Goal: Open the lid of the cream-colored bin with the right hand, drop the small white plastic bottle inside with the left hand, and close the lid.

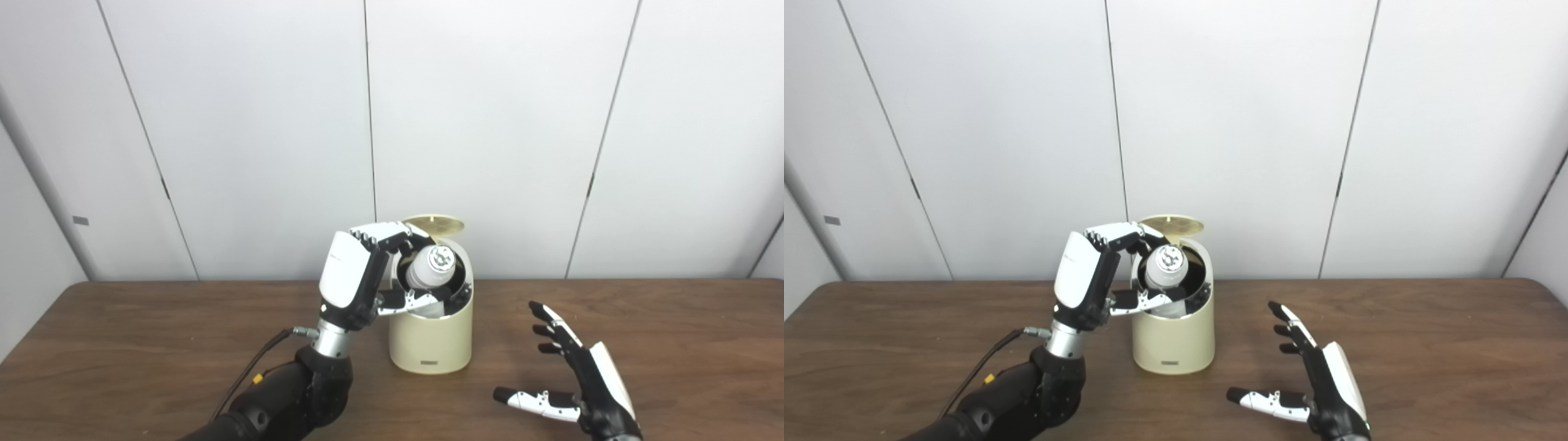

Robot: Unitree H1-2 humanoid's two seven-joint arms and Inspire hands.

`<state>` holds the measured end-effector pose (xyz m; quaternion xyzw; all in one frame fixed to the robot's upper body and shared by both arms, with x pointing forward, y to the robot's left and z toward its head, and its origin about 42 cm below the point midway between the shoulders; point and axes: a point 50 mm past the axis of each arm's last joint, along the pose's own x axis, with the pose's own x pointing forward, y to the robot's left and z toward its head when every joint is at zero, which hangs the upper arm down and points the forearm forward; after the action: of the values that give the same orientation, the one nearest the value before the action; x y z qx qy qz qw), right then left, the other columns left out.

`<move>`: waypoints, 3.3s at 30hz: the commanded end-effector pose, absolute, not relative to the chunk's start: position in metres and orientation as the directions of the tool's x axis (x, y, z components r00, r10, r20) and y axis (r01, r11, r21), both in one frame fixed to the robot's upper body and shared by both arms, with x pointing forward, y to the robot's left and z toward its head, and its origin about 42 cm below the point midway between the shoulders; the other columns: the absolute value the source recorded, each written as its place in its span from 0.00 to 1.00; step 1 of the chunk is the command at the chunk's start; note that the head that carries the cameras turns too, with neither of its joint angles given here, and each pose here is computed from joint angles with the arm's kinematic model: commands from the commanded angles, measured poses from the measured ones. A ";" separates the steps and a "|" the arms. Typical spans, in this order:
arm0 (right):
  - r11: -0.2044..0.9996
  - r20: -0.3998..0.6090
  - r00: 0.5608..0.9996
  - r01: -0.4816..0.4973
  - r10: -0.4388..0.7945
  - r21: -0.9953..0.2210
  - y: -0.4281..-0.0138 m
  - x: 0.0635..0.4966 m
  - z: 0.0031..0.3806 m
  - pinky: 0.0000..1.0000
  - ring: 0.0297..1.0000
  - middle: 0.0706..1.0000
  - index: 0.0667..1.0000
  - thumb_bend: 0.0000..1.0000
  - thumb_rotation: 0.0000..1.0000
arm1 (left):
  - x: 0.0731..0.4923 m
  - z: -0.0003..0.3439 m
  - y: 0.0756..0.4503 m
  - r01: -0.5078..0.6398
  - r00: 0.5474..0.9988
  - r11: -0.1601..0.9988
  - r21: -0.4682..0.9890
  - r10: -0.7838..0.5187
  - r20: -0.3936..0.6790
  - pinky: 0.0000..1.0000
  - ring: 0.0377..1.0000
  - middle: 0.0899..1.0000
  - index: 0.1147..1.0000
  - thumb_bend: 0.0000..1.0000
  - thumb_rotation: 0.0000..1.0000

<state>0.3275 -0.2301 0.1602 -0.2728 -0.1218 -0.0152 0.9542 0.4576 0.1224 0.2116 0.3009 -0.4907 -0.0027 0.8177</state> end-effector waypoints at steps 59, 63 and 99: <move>0.849 0.331 0.942 0.128 0.058 -0.512 -0.232 0.331 0.186 0.74 0.83 0.89 0.88 0.80 0.20 | 0.467 0.238 0.133 -0.225 0.589 0.780 0.584 -0.368 0.720 0.48 0.56 0.61 0.63 0.87 0.06; 0.850 0.331 0.942 0.125 0.060 -0.511 -0.232 0.331 0.186 0.74 0.83 0.89 0.88 0.80 0.22 | 0.467 0.239 0.133 -0.225 0.589 0.782 0.582 -0.367 0.720 0.48 0.56 0.61 0.63 0.88 0.05; 0.879 0.464 0.881 0.149 0.090 -0.453 -0.233 0.351 0.217 0.72 0.81 0.84 0.82 0.70 0.32 | 0.385 0.197 0.247 -0.219 0.802 0.947 0.233 0.039 0.597 0.52 0.60 0.56 0.43 0.51 0.04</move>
<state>0.3358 -0.2363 0.1803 -0.2510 -0.1635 -0.0135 0.9540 0.3835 0.2470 0.1819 0.1535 -0.3143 0.1002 0.9315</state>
